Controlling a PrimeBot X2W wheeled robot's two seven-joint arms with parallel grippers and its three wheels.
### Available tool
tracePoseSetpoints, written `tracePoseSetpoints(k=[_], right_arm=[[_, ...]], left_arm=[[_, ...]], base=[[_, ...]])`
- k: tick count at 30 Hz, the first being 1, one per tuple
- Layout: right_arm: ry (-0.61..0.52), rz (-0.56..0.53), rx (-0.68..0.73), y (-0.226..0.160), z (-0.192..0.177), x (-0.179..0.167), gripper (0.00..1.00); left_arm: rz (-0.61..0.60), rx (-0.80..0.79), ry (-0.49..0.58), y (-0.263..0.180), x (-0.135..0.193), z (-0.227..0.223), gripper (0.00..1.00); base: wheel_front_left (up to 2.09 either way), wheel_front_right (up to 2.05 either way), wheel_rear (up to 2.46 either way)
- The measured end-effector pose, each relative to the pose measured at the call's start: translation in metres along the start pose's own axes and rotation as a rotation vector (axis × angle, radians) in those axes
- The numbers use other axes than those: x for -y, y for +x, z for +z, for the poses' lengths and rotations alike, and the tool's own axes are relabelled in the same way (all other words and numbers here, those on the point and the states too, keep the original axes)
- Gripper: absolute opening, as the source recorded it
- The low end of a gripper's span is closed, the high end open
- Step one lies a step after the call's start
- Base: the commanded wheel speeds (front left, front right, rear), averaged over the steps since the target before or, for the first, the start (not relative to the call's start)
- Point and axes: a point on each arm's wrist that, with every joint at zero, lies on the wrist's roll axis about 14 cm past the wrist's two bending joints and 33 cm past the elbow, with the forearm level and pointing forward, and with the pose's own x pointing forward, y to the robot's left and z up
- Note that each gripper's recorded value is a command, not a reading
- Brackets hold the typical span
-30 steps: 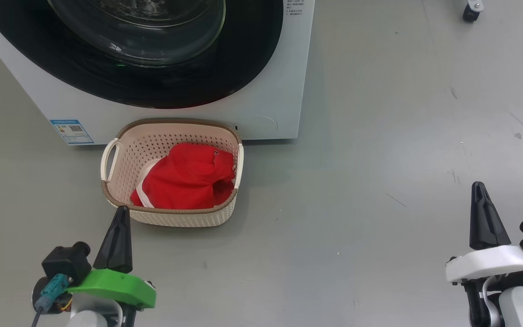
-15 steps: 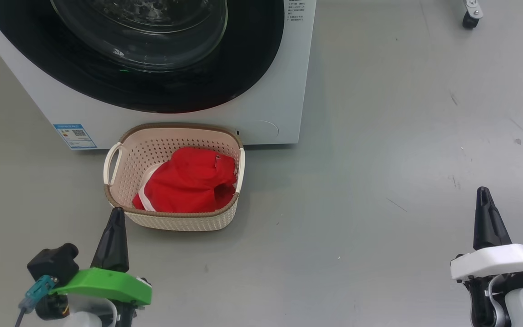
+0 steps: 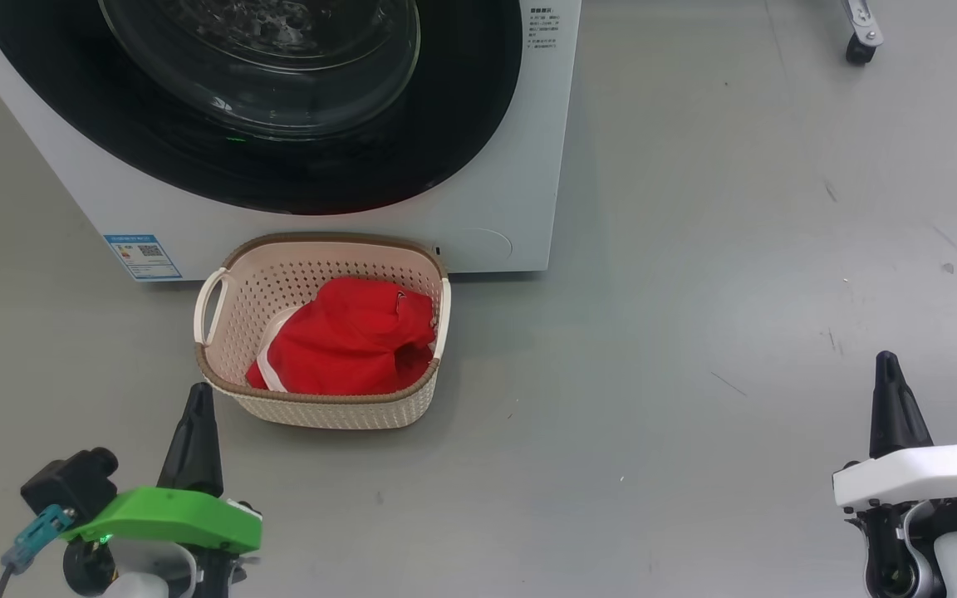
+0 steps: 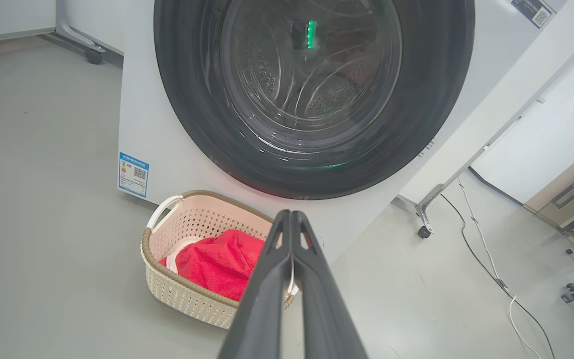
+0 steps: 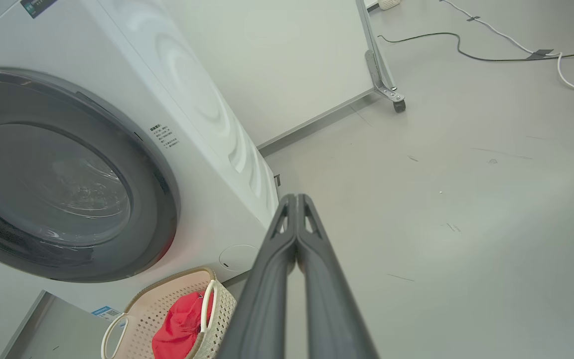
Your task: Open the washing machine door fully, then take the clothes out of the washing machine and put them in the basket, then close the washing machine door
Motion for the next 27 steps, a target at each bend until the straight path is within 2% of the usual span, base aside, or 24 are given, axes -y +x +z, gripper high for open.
tracePoseSetpoints(k=[27], right_arm=[[0.285, -0.034, -0.023, -0.002, 0.0, 0.003, 0.0]], left_arm=[[0.046, 0.008, -0.254, -0.005, -0.011, 0.013, 0.0]], base=[[0.0, 0.0, 0.0]])
